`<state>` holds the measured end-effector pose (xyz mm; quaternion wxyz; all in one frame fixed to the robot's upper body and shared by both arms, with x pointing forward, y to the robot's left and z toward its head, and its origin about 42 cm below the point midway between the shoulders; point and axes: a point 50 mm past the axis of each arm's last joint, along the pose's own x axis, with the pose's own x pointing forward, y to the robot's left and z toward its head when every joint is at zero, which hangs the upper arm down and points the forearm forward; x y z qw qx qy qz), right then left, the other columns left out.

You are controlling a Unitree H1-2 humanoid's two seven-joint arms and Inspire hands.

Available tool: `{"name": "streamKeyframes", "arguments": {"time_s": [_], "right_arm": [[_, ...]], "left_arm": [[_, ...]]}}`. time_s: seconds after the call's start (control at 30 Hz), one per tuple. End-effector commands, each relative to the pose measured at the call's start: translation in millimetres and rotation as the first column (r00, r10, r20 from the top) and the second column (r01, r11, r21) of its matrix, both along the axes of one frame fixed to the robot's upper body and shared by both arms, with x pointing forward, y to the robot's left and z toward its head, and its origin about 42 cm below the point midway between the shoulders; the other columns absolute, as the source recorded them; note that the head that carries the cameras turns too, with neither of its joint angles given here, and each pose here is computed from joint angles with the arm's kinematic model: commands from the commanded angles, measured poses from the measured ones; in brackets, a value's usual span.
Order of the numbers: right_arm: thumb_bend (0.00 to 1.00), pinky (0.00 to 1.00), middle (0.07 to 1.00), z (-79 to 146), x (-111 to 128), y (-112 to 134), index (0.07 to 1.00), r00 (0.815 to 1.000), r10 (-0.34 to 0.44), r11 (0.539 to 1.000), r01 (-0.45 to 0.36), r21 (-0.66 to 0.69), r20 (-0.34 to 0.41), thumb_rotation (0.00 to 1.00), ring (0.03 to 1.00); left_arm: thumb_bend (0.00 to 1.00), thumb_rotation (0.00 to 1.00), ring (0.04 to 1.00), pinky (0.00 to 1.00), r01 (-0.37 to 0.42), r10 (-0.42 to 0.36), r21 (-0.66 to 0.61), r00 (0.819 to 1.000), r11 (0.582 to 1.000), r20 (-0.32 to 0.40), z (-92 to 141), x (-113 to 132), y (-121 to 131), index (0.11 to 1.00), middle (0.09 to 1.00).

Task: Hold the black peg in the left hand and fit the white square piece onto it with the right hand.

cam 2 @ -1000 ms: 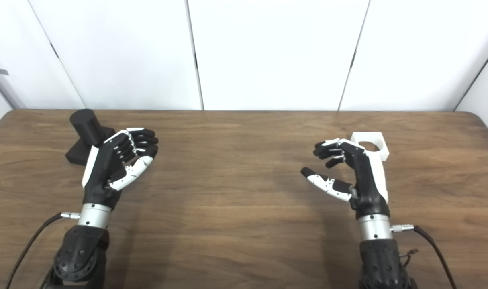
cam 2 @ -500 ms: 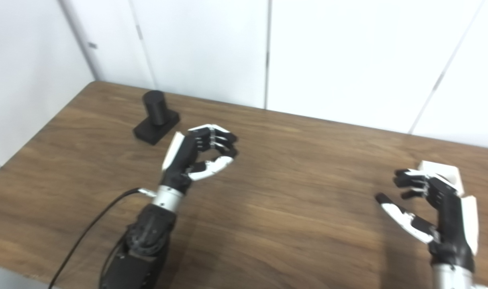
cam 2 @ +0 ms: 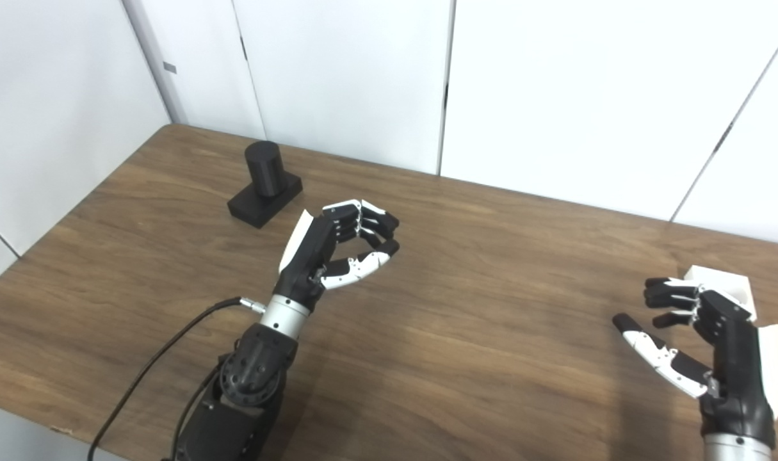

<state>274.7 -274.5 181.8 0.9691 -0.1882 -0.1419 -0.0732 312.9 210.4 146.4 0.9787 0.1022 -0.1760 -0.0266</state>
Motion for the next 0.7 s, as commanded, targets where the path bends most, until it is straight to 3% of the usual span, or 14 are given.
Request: {"name": "streamKeyframes", "arguments": {"time_s": [0.0, 0.2, 0.33, 0.67], "right_arm": [[0.49, 0.44, 0.624, 20, 3, 4, 0.490, 0.997, 0.011, 1.000, -0.011, -0.005, 0.081, 0.12, 0.571], [0.49, 0.45, 0.624, 20, 2, 3, 0.489, 0.998, 0.011, 1.000, -0.011, -0.001, 0.068, 0.12, 0.572], [0.49, 0.44, 0.614, 21, 2, 4, 0.489, 0.998, 0.012, 1.000, -0.013, 0.003, 0.065, 0.12, 0.566], [0.49, 0.45, 0.614, 22, 2, 3, 0.489, 0.998, 0.007, 1.000, -0.007, -0.013, 0.065, 0.12, 0.561]], "left_arm": [[0.49, 0.07, 0.567, 0.47, 0.000, 0.000, 0.007, 0.997, 1.000, 0.082, 17, 5, -1, 0.495, 0.618], [0.50, 0.07, 0.579, 0.48, -0.005, -0.002, 0.082, 0.997, 0.997, 0.079, 25, 7, 3, 0.497, 0.626], [0.50, 0.08, 0.611, 0.51, -0.023, 0.011, 0.212, 0.998, 0.977, 0.060, 34, 10, 11, 0.499, 0.654], [0.51, 0.08, 0.646, 0.53, -0.184, 0.169, 0.387, 0.983, 0.904, 0.074, 75, 28, 46, 0.499, 0.692]]}}
